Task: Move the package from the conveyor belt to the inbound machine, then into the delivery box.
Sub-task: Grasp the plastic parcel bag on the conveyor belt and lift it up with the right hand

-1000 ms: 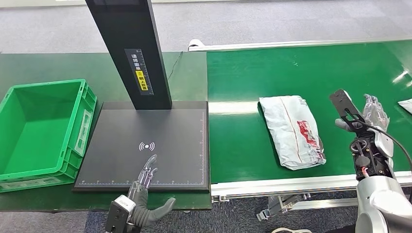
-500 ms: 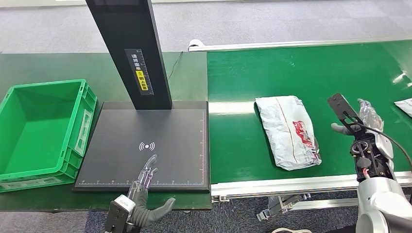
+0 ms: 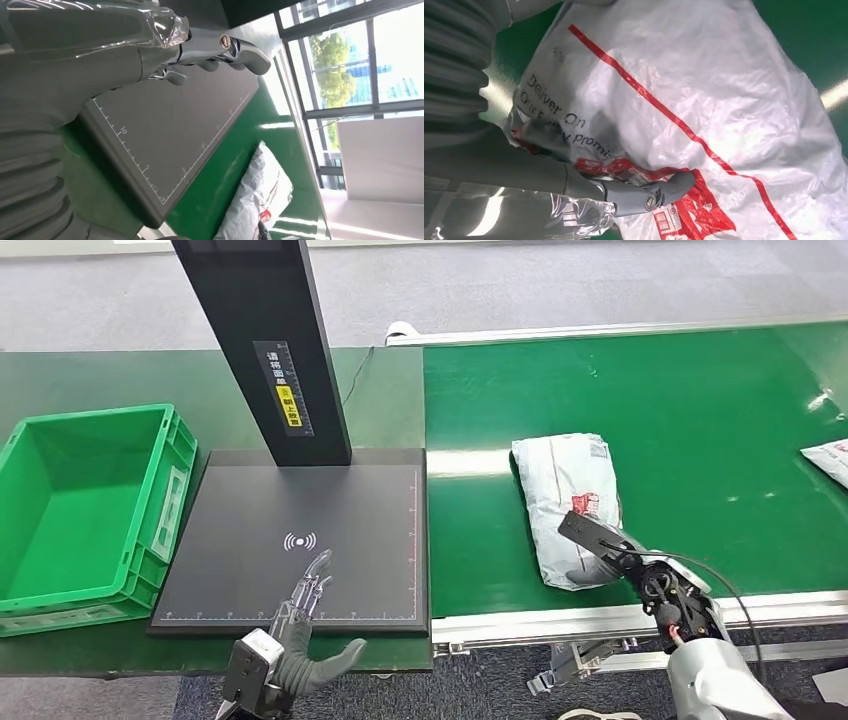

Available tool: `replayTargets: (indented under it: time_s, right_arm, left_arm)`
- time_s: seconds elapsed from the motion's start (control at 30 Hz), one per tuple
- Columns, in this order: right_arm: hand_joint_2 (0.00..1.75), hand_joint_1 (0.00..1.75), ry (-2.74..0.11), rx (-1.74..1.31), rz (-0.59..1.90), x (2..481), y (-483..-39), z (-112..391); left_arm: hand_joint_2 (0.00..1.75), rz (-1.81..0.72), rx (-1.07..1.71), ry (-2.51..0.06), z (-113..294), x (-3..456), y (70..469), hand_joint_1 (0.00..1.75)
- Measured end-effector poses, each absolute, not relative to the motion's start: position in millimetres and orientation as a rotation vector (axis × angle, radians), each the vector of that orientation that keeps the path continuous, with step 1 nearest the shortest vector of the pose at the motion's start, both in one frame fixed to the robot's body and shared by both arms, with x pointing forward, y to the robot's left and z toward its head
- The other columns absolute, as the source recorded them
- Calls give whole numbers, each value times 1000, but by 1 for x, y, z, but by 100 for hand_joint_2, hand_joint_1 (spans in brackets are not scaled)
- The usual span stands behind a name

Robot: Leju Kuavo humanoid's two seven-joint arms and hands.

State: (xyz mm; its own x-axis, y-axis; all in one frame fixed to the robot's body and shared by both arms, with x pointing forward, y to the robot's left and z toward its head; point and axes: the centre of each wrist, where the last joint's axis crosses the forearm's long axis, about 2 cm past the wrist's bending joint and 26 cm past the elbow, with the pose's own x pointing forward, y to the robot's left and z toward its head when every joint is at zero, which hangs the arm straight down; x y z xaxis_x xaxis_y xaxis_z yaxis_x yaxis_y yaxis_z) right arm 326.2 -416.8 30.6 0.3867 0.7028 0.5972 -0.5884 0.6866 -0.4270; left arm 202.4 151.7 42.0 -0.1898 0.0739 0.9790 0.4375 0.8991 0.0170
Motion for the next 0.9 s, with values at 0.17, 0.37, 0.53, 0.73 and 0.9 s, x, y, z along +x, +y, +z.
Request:
replayTargets:
  time_s: [0.17,0.37,0.53,0.73,0.9]
  right_arm:
    - [175,0,-829,-109,858,333,-396,31]
    - [175,0,-821,-75,891,335,-382,29]
    - [175,116,-798,-93,914,336,-368,27]
    - [175,175,-749,-147,970,340,-359,29]
    - [175,175,-716,-182,1025,344,-357,32]
  left_arm:
    - [175,-340,-399,-1734,39,204,150,0]
    - [175,-337,-399,-1725,39,205,149,0]
    - [175,-338,-399,-1723,39,205,148,0]
    - [175,-336,-399,-1720,41,207,147,0]
    - [175,-339,-400,-1722,41,209,147,0]
